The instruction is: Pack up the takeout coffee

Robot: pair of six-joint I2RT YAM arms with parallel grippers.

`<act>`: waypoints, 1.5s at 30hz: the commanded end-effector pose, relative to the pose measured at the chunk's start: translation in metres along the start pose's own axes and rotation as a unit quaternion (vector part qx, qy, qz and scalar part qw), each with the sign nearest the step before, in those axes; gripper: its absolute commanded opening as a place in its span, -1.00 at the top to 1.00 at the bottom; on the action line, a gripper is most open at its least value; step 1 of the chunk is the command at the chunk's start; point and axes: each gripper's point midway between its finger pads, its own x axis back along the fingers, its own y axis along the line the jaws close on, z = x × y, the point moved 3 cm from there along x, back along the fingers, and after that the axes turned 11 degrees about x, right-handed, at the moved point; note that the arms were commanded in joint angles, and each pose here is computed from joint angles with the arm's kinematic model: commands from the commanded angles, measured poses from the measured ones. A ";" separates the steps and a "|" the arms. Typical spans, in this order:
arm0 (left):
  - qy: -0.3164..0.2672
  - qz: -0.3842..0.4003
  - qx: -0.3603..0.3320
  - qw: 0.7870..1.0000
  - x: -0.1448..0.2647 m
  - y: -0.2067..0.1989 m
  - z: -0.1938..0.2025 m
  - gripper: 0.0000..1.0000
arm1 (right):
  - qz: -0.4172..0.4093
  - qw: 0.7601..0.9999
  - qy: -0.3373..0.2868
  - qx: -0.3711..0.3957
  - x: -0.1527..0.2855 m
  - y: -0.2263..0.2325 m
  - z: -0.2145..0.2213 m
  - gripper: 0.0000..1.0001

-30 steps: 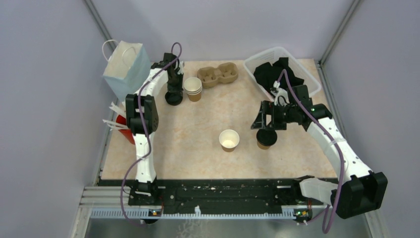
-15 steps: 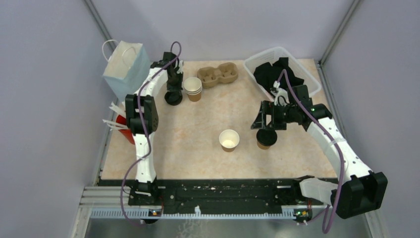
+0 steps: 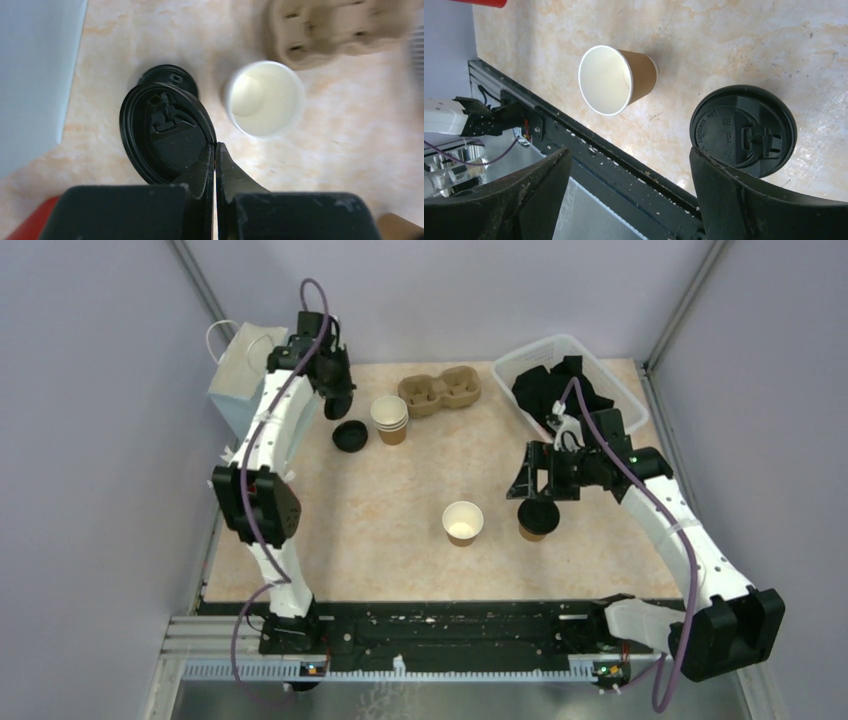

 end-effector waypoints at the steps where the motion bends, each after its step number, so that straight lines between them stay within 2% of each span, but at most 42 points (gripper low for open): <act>1: -0.076 0.143 0.097 0.982 0.123 -0.047 -0.015 1.00 | -0.026 0.998 -0.053 0.034 0.019 0.027 -0.025 -0.80; 2: -0.078 0.189 0.113 0.972 0.143 -0.057 -0.010 1.00 | -0.041 0.996 -0.063 0.037 0.021 0.034 -0.029 -0.95; 4: -0.073 0.302 0.131 0.941 0.182 -0.081 0.003 1.00 | -0.080 0.992 -0.082 0.048 0.025 0.052 -0.038 -0.97; 8: -0.014 0.494 0.169 0.853 0.242 -0.112 0.039 1.00 | -0.172 0.975 -0.119 0.075 0.038 0.102 -0.059 -0.97; 11: 0.029 0.588 0.182 0.788 0.270 -0.129 0.061 1.00 | -0.253 0.948 -0.176 0.074 0.054 0.140 -0.080 -0.97; 13: 0.054 0.612 0.179 0.769 0.283 -0.139 0.069 1.00 | -0.294 0.932 -0.204 0.063 0.062 0.157 -0.089 -0.97; 18: 0.103 0.618 0.166 0.762 0.287 -0.154 0.091 1.00 | -0.341 0.908 -0.240 0.040 0.067 0.181 -0.103 -0.97; 28: 0.151 0.601 0.181 0.764 0.262 -0.163 0.117 1.00 | -0.270 0.922 -0.278 -0.019 0.047 0.168 -0.121 -0.97; 33: 0.159 0.602 0.179 0.762 0.257 -0.167 0.119 1.00 | -0.230 0.940 -0.249 -0.042 0.028 0.154 -0.116 -0.97; 45: 0.170 0.601 0.177 0.760 0.250 -0.174 0.122 1.00 | -0.235 0.940 -0.243 -0.051 0.014 0.152 -0.115 -0.97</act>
